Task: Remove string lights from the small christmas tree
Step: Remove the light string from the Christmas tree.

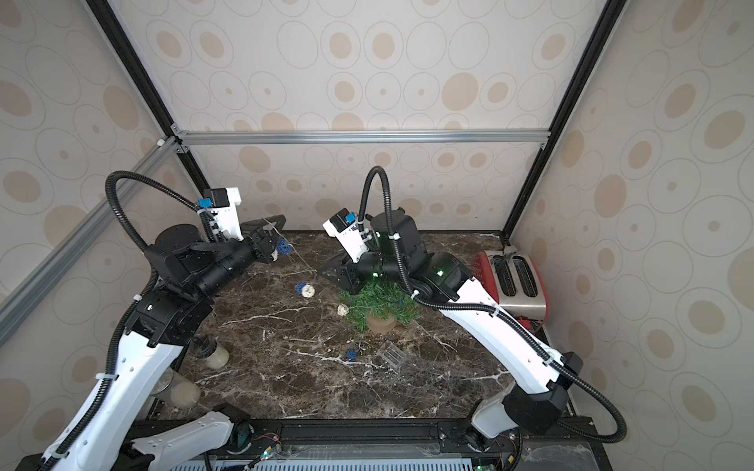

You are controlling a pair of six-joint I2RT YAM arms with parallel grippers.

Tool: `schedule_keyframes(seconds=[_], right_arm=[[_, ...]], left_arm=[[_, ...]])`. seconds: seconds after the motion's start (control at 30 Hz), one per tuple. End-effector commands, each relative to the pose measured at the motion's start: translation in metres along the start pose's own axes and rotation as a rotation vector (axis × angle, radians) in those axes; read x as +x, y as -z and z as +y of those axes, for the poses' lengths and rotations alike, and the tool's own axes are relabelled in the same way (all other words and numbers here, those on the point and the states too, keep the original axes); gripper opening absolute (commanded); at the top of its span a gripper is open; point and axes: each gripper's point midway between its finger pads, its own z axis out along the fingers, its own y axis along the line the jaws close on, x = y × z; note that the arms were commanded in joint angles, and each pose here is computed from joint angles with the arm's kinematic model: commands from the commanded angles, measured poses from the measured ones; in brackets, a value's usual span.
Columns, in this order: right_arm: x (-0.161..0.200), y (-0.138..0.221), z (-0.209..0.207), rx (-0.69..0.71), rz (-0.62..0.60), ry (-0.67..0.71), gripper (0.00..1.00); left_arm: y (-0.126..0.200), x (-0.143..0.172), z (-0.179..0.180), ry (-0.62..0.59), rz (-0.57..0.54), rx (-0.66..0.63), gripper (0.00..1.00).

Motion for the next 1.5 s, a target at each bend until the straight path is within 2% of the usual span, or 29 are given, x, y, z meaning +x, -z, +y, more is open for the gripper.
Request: schedule_keyframes(seconds=[0.0,0.07,0.1,0.37,0.6,0.73,0.87,1.0,1.17,1.3,1.47], right_arm=[[0.009,0.006,0.009,-0.019,-0.012,0.037,0.52],[0.02,0.005,0.013,-0.031,-0.003,0.053,0.59],[0.026,0.004,0.015,-0.038,0.003,0.06,0.68],[0.05,0.007,0.02,-0.069,-0.029,0.096,0.82],[0.055,0.007,0.017,-0.054,-0.055,0.107,0.86],[0.05,0.005,0.021,-0.079,-0.081,0.098,0.84],[0.044,0.005,0.023,-0.096,-0.109,0.085,0.79],[0.042,0.006,0.023,-0.093,-0.123,0.075,0.69],[0.046,0.006,0.017,-0.063,-0.128,0.058,0.42],[0.048,0.011,0.017,-0.049,-0.132,0.052,0.23],[0.051,0.021,0.017,-0.035,-0.13,0.038,0.19]], left_arm=[[0.006,-0.002,-0.036,0.006,0.008,0.153,0.0],[0.006,0.001,-0.05,0.007,0.022,0.202,0.0],[0.006,0.001,-0.056,0.008,0.027,0.221,0.0],[0.014,-0.005,-0.104,0.036,0.045,0.399,0.0],[0.013,-0.011,-0.128,0.119,0.041,0.53,0.0],[0.013,-0.01,-0.143,0.132,0.05,0.591,0.0],[0.008,-0.002,-0.153,0.135,0.08,0.616,0.0],[0.004,0.002,-0.156,0.152,0.094,0.636,0.0],[0.007,0.001,-0.167,0.161,0.095,0.68,0.0],[0.004,0.002,-0.164,0.157,0.094,0.656,0.0],[0.002,0.002,-0.159,0.148,0.091,0.622,0.0]])
